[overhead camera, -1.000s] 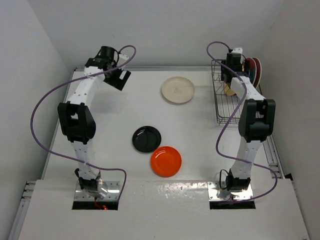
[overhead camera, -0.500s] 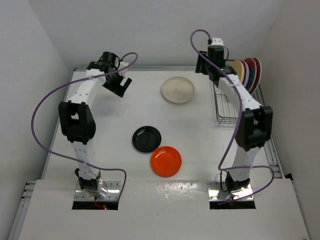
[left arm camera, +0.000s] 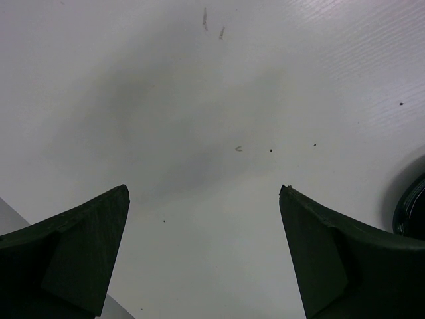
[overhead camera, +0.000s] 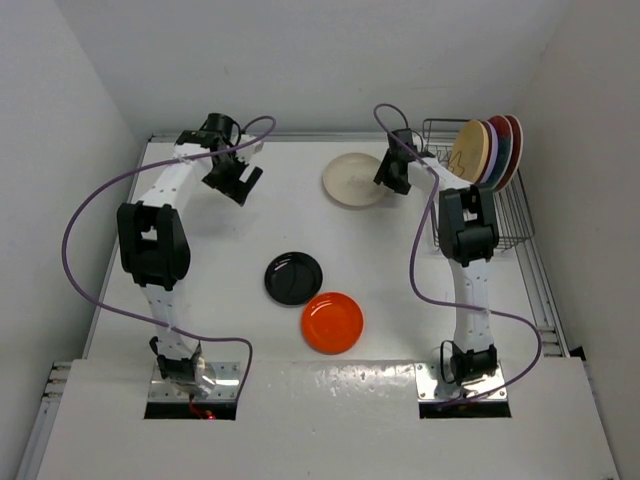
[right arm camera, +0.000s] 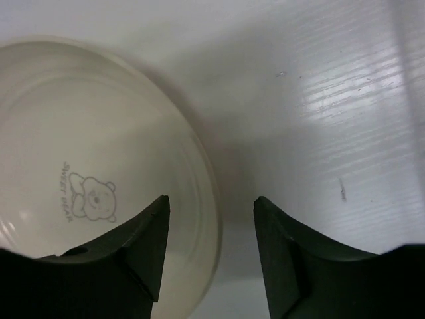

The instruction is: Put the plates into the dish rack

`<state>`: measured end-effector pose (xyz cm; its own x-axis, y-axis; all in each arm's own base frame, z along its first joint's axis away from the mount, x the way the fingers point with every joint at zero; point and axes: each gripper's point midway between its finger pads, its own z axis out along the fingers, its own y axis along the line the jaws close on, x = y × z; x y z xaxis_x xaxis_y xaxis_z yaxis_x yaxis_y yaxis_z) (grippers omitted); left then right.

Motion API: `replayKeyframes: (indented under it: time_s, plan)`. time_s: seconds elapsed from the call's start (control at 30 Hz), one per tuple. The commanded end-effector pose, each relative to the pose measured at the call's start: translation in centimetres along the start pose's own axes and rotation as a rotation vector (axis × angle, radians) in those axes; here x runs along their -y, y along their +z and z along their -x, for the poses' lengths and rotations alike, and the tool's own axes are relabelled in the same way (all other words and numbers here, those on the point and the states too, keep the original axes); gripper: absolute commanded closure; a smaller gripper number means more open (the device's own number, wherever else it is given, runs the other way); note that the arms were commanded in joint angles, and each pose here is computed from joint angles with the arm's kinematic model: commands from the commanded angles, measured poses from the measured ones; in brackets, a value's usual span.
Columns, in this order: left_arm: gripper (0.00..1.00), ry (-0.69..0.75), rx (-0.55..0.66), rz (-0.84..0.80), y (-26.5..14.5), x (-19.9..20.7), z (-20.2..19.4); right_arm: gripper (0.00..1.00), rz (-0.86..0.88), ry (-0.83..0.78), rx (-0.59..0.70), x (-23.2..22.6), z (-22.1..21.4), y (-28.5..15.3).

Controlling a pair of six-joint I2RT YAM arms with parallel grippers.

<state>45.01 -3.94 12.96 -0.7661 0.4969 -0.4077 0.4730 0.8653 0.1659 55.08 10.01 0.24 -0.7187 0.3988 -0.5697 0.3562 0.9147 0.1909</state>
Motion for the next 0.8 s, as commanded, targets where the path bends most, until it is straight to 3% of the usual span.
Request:
replayKeyframes:
  time_s: [0.0,0.03,0.07,0.1,0.17,0.33,0.43,0.47,0.57,0.6,0.7,0.77]
  plan:
    - [0.0,0.009,0.063,0.029,-2.3,-0.3,1.2,0.49,0.032,0.098,0.031,-1.1,1.6,-0.3]
    - [0.0,0.009,0.063,0.029,-2.3,-0.3,1.2,0.58,0.04,0.096,0.017,-1.1,0.5,-0.1]
    - [0.0,0.009,0.063,0.029,-2.3,-0.3,1.2,0.76,0.041,0.101,0.018,-1.0,0.4,0.0]
    - [0.0,0.009,0.059,0.037,-2.3,-0.4,1.2,0.87,0.041,0.106,0.02,-1.0,0.2,0.0]
    - [0.0,0.009,0.059,0.037,-2.3,-0.4,1.2,1.0,0.02,0.101,0.044,-0.6,0.9,-0.5]
    - [0.0,0.008,0.055,0.046,-2.4,-0.6,1.1,1.0,0.096,-0.057,0.219,-3.2,7.4,-6.1]
    - [0.0,0.017,0.055,0.046,-2.4,-0.6,1.1,1.0,0.132,-0.126,0.388,-5.0,12.0,-11.8]
    - [0.0,0.017,0.055,0.046,-2.4,-0.6,1.1,1.0,0.156,-0.209,0.521,-6.0,15.1,-16.3]
    - [0.0,0.017,0.055,0.046,-2.4,-0.6,1.1,1.0,0.023,-0.316,0.725,-3.9,20.3,-22.5]
    - [0.0,0.017,0.039,0.052,-2.1,-0.6,0.6,1.0,-0.104,-0.352,0.788,-2.0,22.0,-24.6]
    - [0.0,0.029,0.002,0.056,-1.5,-0.6,-0.5,1.0,-0.413,-0.442,0.901,3.6,26.2,-29.1]
    - [0.0,0.07,-0.035,0.035,-0.7,0.2,-1.7,1.0,-0.624,-0.533,0.892,7.6,27.4,-30.7]
